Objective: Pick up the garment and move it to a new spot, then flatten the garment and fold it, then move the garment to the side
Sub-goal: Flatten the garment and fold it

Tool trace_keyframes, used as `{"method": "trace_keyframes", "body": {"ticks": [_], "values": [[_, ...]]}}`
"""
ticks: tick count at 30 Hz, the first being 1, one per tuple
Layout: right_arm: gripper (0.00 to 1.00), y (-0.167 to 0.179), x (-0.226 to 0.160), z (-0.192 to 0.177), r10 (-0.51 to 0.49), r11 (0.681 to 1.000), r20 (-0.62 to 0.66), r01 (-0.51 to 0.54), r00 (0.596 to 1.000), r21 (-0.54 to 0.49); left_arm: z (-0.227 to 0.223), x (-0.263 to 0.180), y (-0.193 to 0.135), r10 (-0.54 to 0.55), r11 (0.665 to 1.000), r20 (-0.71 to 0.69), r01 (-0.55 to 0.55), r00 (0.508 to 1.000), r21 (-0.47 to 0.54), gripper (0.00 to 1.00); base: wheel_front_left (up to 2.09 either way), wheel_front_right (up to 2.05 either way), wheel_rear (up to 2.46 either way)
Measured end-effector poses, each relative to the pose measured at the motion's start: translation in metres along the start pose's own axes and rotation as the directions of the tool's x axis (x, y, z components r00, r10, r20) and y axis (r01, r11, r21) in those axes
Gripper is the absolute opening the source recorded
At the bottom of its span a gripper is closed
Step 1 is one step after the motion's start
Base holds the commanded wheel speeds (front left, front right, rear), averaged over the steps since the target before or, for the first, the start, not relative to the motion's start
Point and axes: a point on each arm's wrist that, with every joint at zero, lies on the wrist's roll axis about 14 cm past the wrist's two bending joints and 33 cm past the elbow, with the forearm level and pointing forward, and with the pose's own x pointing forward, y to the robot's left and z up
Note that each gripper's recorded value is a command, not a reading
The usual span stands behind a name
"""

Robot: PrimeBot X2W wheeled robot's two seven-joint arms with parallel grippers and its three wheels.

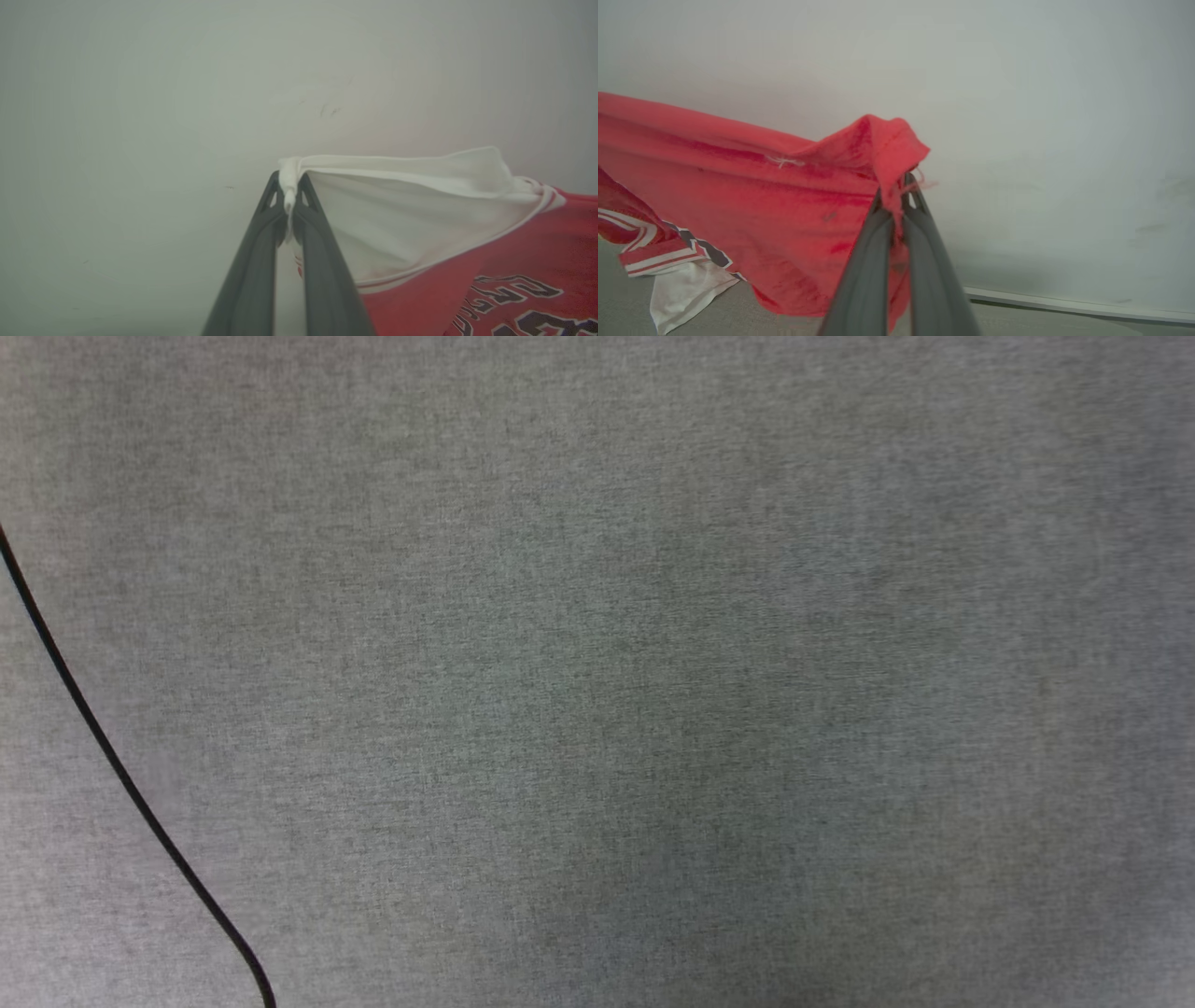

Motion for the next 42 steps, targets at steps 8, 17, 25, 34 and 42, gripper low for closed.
{"method": "trace_keyframes", "body": {"ticks": [8, 17, 25, 34, 42], "values": [[0.0, 0.017, -0.02, -0.068, 0.044, 0.999, -0.103, -0.043, 0.994, 0.009, -0.067, -0.039, 0.013, 0.005, 0.998, -0.135, -0.013, 0.991, -0.058, 0.0, 0.0, 0.0, 0.0], [0.0, 0.026, -0.099, -0.118, 0.073, 0.996, -0.177, -0.062, 0.981, 0.066, -0.105, -0.141, 0.023, 0.026, 0.989, -0.268, -0.065, 0.963, -0.135, 0.0, 0.0, 0.0, 0.0], [0.0, 0.037, -0.18, -0.131, 0.106, 0.99, -0.198, -0.085, 0.974, 0.114, -0.099, -0.249, 0.034, 0.083, 0.977, -0.338, -0.143, 0.938, -0.158, 0.0, 0.0, 0.0, 0.0], [0.0, 0.054, -0.262, -0.147, 0.137, 0.978, -0.198, -0.101, 0.971, 0.182, -0.093, -0.37, 0.044, 0.179, 0.943, -0.43, -0.279, 0.885, -0.182, 0.0, 0.0, 0.0, 0.0], [0.0, 0.062, -0.331, -0.166, 0.122, 0.965, -0.214, -0.066, 0.969, 0.253, -0.085, -0.456, 0.045, 0.241, 0.905, -0.51, -0.381, 0.826, -0.189, 0.0, 0.0, 0.0, 0.0]]}}
